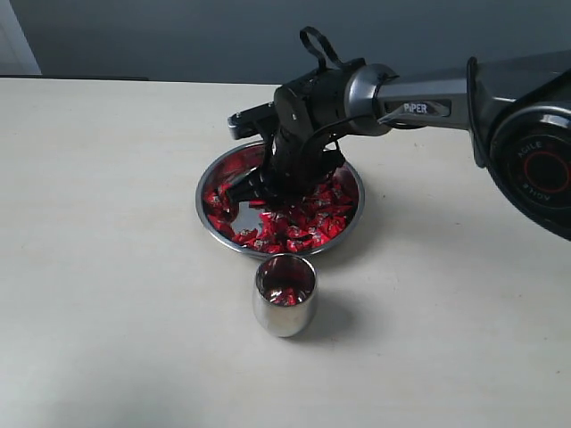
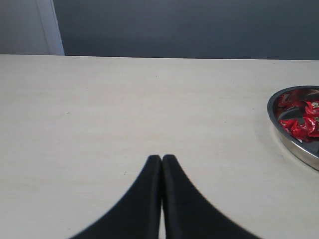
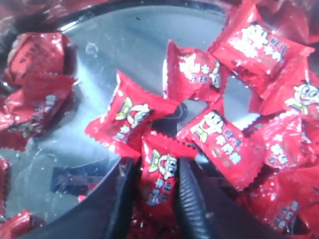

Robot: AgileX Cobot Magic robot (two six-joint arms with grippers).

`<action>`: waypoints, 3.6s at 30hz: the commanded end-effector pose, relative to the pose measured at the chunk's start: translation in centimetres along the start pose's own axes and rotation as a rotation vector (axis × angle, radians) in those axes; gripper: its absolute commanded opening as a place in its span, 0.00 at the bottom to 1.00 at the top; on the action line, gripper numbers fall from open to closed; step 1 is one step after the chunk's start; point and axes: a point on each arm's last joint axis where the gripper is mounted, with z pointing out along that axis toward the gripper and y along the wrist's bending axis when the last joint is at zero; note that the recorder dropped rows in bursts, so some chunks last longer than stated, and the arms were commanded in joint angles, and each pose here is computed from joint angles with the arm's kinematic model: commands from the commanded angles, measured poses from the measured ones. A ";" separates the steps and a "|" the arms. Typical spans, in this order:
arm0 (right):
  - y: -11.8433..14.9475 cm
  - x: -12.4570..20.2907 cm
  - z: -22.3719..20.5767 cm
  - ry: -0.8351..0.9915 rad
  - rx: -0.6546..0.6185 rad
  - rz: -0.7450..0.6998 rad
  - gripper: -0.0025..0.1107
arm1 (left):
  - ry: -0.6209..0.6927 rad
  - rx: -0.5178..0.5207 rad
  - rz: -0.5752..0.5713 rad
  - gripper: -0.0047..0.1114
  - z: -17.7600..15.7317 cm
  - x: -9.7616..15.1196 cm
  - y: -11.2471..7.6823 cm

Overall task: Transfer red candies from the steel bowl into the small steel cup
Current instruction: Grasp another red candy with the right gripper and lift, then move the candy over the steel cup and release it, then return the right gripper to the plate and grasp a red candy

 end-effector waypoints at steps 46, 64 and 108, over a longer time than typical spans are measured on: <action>6.3 10.5 -18.2 -0.015 -0.149 -0.274 0.21 | -0.006 0.005 -0.001 0.04 0.0 0.0 0.0; 5.2 5.9 -12.8 -0.294 -0.057 -0.270 0.35 | -0.006 0.005 -0.001 0.04 0.0 0.0 0.0; 2.3 -1.6 -2.7 -0.233 -0.022 0.095 0.35 | -0.006 0.005 -0.001 0.04 0.0 0.0 0.0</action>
